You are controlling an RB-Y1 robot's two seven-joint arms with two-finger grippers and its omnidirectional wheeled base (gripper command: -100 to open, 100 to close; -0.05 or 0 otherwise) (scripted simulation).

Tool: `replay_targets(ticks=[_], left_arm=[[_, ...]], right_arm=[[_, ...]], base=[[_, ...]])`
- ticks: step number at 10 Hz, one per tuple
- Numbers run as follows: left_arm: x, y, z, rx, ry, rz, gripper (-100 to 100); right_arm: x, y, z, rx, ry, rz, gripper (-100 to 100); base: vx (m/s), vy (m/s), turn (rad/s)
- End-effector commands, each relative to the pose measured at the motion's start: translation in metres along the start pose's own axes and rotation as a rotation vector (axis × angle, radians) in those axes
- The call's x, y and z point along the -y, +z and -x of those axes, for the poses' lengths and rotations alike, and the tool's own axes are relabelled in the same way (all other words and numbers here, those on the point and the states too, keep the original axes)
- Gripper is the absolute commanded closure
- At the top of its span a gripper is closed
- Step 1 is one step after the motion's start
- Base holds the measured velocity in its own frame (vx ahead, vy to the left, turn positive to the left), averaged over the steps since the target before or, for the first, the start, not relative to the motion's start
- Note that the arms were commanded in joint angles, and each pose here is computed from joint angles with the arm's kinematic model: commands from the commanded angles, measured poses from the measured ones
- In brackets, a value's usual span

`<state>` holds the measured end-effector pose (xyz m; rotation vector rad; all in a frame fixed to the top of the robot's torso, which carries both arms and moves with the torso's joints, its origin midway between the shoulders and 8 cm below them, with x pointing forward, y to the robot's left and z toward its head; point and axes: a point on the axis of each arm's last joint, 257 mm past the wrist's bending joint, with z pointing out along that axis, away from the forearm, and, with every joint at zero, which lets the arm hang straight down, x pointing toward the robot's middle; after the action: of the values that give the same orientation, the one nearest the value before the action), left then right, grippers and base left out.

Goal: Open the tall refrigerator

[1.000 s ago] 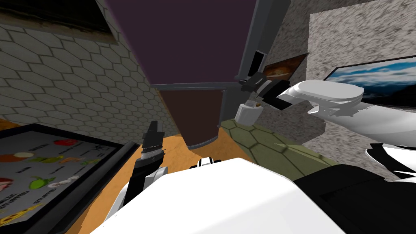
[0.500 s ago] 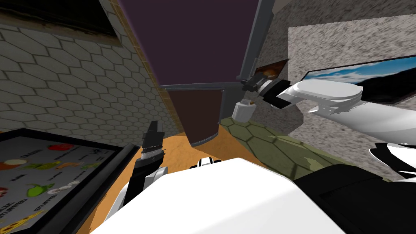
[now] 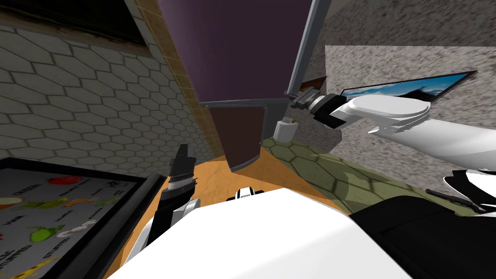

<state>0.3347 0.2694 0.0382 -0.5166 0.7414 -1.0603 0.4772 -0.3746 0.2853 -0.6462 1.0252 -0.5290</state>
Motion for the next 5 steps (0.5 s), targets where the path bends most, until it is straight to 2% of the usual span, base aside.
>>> replay_targets(ticks=[1,2,5], left_arm=[[0.0,0.0,0.0,0.0,0.0,0.0,0],[0.0,0.0,0.0,0.0,0.0,0.0,0],[0.0,0.0,0.0,0.0,0.0,0.0,0]], right_arm=[[0.002,0.001,-0.002,-0.006,-0.007,-0.006,100],[0.006,0.001,-0.013,-0.027,-0.012,-0.016,100],[0.017,0.001,-0.023,-0.053,-0.029,-0.042,100]], base=[[-0.104,0.094,-0.063],[-0.083,0.152,-0.123],[-0.095,0.262,-0.151]])
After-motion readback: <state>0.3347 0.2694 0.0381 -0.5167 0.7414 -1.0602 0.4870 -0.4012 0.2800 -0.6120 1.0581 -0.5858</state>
